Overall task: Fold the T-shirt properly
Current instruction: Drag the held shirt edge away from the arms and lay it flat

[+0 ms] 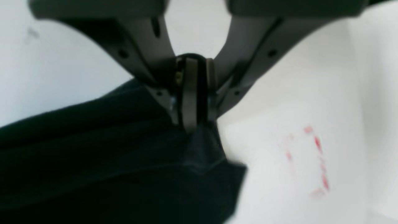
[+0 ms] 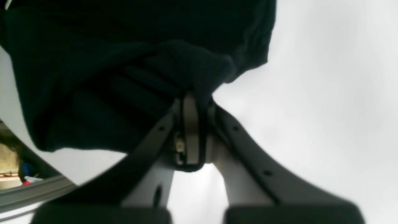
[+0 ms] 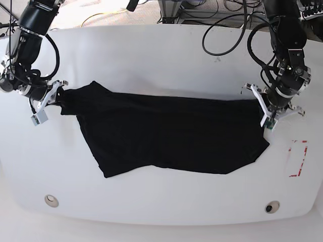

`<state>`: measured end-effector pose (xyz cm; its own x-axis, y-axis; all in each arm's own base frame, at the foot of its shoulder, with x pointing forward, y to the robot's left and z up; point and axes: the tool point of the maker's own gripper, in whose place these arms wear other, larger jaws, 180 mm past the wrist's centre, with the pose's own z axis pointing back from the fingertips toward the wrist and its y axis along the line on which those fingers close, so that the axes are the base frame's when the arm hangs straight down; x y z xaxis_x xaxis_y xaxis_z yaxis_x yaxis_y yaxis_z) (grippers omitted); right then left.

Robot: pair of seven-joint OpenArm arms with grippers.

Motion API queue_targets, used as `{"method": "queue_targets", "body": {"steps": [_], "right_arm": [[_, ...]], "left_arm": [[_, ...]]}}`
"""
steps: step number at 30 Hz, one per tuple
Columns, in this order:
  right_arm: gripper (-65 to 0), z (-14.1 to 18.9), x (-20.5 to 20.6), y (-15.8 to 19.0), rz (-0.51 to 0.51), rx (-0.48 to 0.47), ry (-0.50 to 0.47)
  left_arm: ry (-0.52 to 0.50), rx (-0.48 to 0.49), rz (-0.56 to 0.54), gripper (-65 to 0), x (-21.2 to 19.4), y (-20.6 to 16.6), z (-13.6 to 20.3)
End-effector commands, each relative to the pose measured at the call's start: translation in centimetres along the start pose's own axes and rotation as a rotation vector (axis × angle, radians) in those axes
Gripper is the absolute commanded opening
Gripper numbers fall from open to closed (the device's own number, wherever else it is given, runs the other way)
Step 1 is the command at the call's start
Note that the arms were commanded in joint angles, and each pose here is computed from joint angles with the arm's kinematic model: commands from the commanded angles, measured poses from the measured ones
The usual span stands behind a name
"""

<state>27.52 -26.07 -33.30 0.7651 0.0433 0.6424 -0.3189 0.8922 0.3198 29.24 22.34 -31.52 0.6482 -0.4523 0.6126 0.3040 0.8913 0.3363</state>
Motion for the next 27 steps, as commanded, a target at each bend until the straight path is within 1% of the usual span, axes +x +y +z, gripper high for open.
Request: {"method": "queue_targets", "body": {"steps": [1,10,19,20,22,24,26,27], "right_arm": [[-65.0,1.5,-1.2,-1.4,-0.008,-0.062,0.025],[-65.0,1.9,-7.3,-0.8,-0.076,-0.052,0.148],[-65.0,1.5,-10.3,0.3,-0.126,-0.029,0.193],[-63.7,1.6,-10.4,0.4,-0.127,-0.029,0.196],[-58.8,1.6,-10.7,0.5,-0.130,-0.028,0.202],[-51.5,1.7,-10.8,0.5,-0.133,-0.027,0.202],[-42.5,1.8,-10.8,0.5,-0.135,-0.026,0.199],[-36.5,2.2,-10.6,0.2,-0.137,-0.041,0.187]], "left_arm": [[0.032,0.035,-0.011,-65.0,-1.4,0.8,0.6],[0.184,-0.040,-0.014,-65.0,-7.9,-2.2,1.5],[0.199,-0.043,-0.015,-65.0,-8.5,-2.4,1.7],[0.201,-0.044,-0.015,-65.0,-8.5,-2.5,1.7],[0.202,-0.045,-0.016,-65.0,-8.5,-2.5,1.7],[0.202,-0.045,-0.016,-65.0,-8.5,-2.5,1.7],[0.202,-0.045,-0.016,-65.0,-8.5,-2.5,1.7],[0.203,-0.046,-0.016,-65.0,-8.6,-2.5,1.7]]}}
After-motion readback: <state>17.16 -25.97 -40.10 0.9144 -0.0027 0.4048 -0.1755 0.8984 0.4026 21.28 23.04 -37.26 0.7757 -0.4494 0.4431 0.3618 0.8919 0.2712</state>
